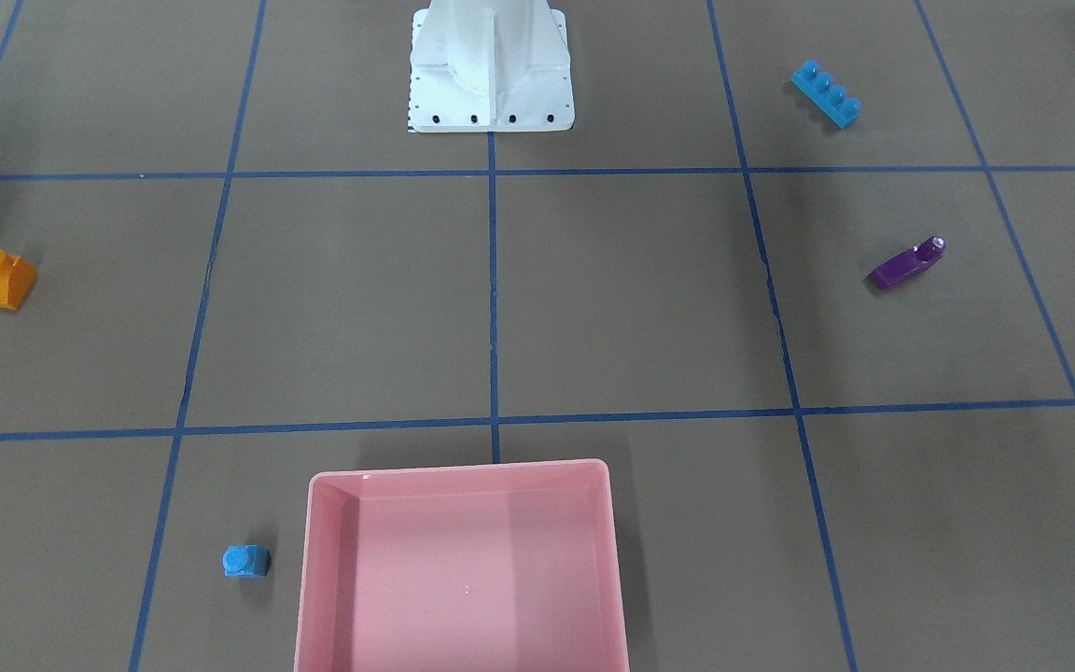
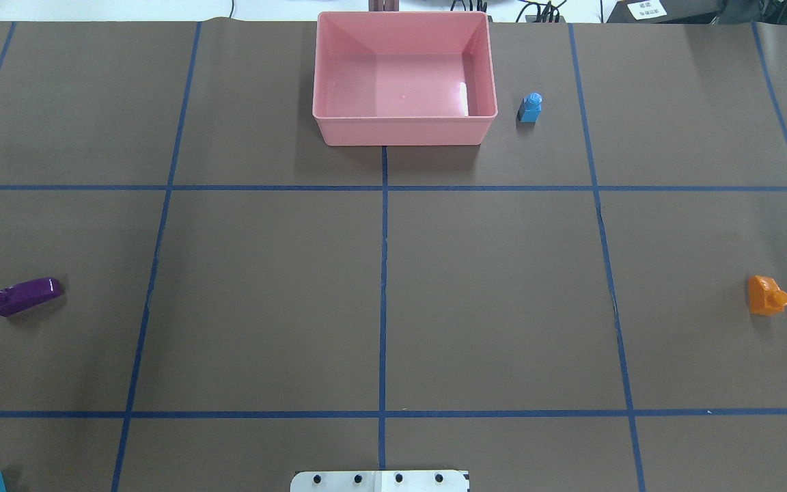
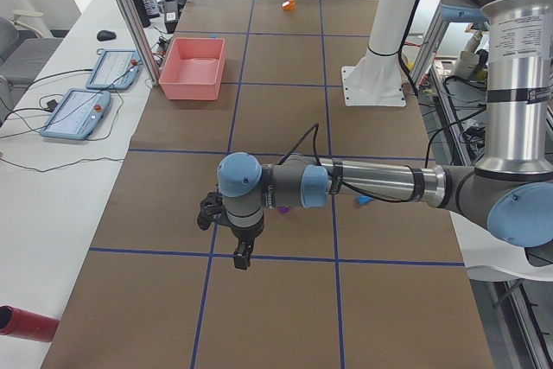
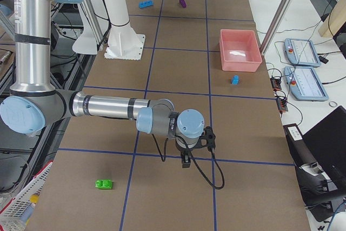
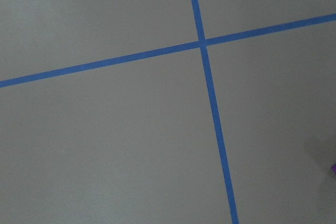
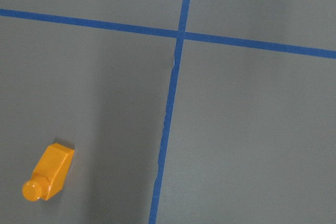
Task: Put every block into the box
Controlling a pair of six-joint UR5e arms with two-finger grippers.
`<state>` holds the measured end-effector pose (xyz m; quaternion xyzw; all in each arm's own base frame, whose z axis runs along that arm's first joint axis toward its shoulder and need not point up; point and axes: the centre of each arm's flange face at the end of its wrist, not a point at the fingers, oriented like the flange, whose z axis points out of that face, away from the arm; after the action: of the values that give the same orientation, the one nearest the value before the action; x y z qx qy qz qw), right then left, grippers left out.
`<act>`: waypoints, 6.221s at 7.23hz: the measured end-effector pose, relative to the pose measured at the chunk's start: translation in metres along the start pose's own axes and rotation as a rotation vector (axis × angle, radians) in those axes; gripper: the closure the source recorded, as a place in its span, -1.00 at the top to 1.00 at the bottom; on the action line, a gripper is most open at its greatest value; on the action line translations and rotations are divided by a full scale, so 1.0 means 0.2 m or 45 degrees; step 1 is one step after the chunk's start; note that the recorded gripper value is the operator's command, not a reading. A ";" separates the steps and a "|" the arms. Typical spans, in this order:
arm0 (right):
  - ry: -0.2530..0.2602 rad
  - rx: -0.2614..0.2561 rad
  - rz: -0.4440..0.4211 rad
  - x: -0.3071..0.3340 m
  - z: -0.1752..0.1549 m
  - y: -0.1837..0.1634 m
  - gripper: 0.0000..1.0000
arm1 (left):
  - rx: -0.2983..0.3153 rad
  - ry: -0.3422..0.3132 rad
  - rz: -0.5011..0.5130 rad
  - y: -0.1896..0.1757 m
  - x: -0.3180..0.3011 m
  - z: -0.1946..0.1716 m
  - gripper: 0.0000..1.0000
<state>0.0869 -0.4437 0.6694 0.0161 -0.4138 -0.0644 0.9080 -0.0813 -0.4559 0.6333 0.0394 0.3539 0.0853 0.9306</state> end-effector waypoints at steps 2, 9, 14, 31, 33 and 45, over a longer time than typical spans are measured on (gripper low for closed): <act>0.008 0.013 -0.018 -0.03 -0.03 -0.02 1.00 | 0.011 -0.004 0.010 -0.02 0.02 -0.02 1.00; 0.023 -0.009 -0.107 -0.58 0.10 -0.22 1.00 | 0.163 -0.025 0.143 -0.26 0.37 -0.29 1.00; 0.077 -0.069 0.120 -0.98 0.68 -0.15 1.00 | 0.156 -0.008 0.064 -0.29 0.45 -0.28 1.00; -0.141 0.062 0.272 -1.42 -0.21 -0.55 -1.00 | 0.083 -0.003 0.449 0.05 0.97 0.32 0.91; -0.136 0.037 0.288 -1.79 -0.42 -0.80 -1.00 | 0.026 -0.004 0.662 0.08 1.15 0.46 0.98; -0.068 0.063 0.258 -3.14 0.04 -1.86 -1.00 | -0.142 0.005 0.903 -0.02 1.40 0.93 0.97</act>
<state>-0.3647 -0.7301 0.1733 -0.0053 -0.4388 0.0376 0.8978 0.2486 -0.4109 0.5892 0.1088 0.3149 0.4222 0.8431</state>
